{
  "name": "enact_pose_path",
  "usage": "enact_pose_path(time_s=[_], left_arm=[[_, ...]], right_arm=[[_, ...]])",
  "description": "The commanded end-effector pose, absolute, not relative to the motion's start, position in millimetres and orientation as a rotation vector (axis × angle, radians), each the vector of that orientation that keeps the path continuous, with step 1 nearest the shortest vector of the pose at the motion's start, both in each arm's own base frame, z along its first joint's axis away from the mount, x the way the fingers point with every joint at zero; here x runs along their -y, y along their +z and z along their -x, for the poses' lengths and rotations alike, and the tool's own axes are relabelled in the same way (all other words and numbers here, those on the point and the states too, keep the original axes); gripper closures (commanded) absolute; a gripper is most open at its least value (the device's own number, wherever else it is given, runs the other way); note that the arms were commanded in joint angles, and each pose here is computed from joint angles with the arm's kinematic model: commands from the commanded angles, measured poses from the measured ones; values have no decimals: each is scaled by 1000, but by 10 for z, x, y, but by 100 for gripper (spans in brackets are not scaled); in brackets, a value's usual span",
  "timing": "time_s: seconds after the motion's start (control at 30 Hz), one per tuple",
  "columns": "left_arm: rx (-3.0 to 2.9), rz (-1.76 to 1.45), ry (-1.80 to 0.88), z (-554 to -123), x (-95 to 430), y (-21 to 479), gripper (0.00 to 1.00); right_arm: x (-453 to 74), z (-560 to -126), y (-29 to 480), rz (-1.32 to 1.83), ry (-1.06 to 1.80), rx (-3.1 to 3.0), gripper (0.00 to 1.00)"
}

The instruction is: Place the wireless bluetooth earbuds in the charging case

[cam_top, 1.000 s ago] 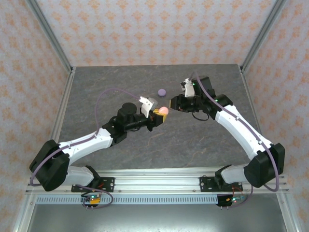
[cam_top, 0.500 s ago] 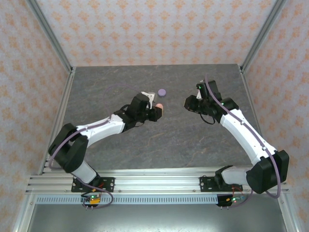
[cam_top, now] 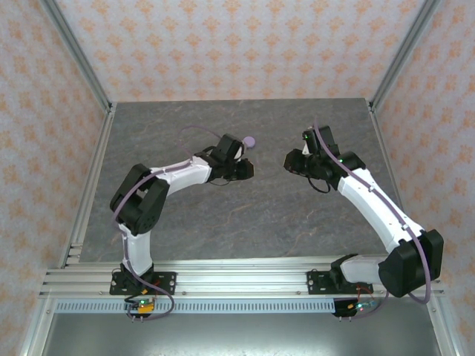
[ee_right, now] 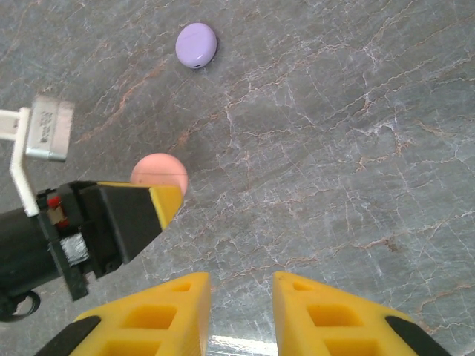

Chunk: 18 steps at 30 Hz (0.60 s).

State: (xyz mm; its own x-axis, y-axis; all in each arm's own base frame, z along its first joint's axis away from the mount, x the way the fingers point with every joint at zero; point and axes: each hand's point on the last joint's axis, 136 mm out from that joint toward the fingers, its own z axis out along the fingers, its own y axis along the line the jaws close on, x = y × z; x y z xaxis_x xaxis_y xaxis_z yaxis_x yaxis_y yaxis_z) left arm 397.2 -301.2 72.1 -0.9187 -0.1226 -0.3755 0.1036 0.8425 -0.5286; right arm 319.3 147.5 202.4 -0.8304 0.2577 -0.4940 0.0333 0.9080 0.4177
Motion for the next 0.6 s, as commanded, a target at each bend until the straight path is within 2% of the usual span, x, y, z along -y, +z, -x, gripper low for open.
enact_pose_path(time_s=[0.0, 0.57], left_arm=[[-2697, 69, -773, -3980, 2963, 614, 87], [-2773, 128, -760, -4185, 2984, 273, 87]], right_arm=[[-1383, -3147, 1993, -241, 499, -2511, 71], [-1406, -3138, 1877, -224, 490, -2556, 69]])
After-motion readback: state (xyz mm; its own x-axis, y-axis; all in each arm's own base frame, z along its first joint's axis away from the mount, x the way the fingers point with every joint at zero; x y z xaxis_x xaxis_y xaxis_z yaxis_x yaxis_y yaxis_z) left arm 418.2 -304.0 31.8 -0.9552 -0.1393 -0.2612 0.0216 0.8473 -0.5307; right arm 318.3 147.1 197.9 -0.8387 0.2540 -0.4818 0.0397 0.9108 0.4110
